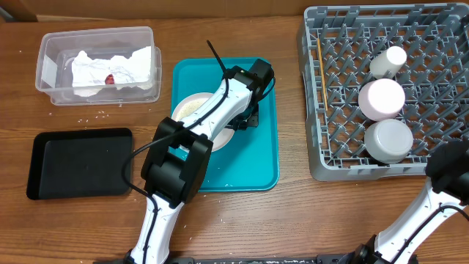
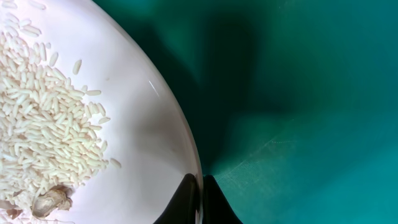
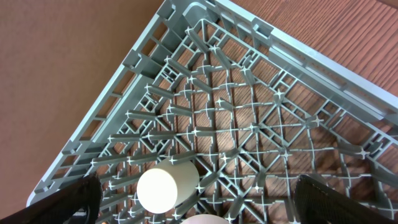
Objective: Sort waste into correct bins and load items into the dishwasher
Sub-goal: 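Lift the plate with the left gripper and carry it over the black tray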
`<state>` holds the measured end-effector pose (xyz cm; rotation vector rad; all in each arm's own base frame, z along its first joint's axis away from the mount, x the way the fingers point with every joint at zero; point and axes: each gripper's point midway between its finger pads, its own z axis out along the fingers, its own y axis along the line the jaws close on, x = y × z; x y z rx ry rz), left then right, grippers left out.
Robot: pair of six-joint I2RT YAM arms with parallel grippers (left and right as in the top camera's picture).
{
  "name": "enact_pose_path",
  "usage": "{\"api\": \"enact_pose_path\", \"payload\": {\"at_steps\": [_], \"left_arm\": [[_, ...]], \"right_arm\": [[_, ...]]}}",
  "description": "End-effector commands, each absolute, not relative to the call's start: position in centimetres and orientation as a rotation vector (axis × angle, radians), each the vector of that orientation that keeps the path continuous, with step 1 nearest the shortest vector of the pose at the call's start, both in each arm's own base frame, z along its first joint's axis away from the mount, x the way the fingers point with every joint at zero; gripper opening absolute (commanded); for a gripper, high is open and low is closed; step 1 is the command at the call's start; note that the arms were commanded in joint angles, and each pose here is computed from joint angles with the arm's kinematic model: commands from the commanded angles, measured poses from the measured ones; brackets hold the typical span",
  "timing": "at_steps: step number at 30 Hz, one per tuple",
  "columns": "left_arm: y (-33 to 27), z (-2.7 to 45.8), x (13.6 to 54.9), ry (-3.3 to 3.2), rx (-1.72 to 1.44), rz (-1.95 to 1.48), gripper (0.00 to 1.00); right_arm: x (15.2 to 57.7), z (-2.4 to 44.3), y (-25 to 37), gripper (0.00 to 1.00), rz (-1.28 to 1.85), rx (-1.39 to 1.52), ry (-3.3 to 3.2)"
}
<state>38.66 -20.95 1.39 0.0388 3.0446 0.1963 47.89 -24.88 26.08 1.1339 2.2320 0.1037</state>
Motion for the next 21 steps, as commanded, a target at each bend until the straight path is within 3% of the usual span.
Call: {"api": "enact_pose_path", "payload": {"at_steps": [1, 9, 21], "left_arm": [[-20.6, 0.7, 37.5, 3.075, 0.060, 0.229, 0.04], [-20.2, 1.5, 37.5, 3.071, 0.046, 0.265, 0.04], [-17.8, 8.2, 38.5, 2.920, -0.068, 0.584, 0.04]], "right_arm": [[47.6, 28.8, -24.7, 1.00, 0.106, 1.106, 2.174], [47.6, 28.8, -24.7, 1.00, 0.106, 1.106, 2.174], [47.6, 28.8, -24.7, 1.00, 0.106, 1.106, 2.174]]}}
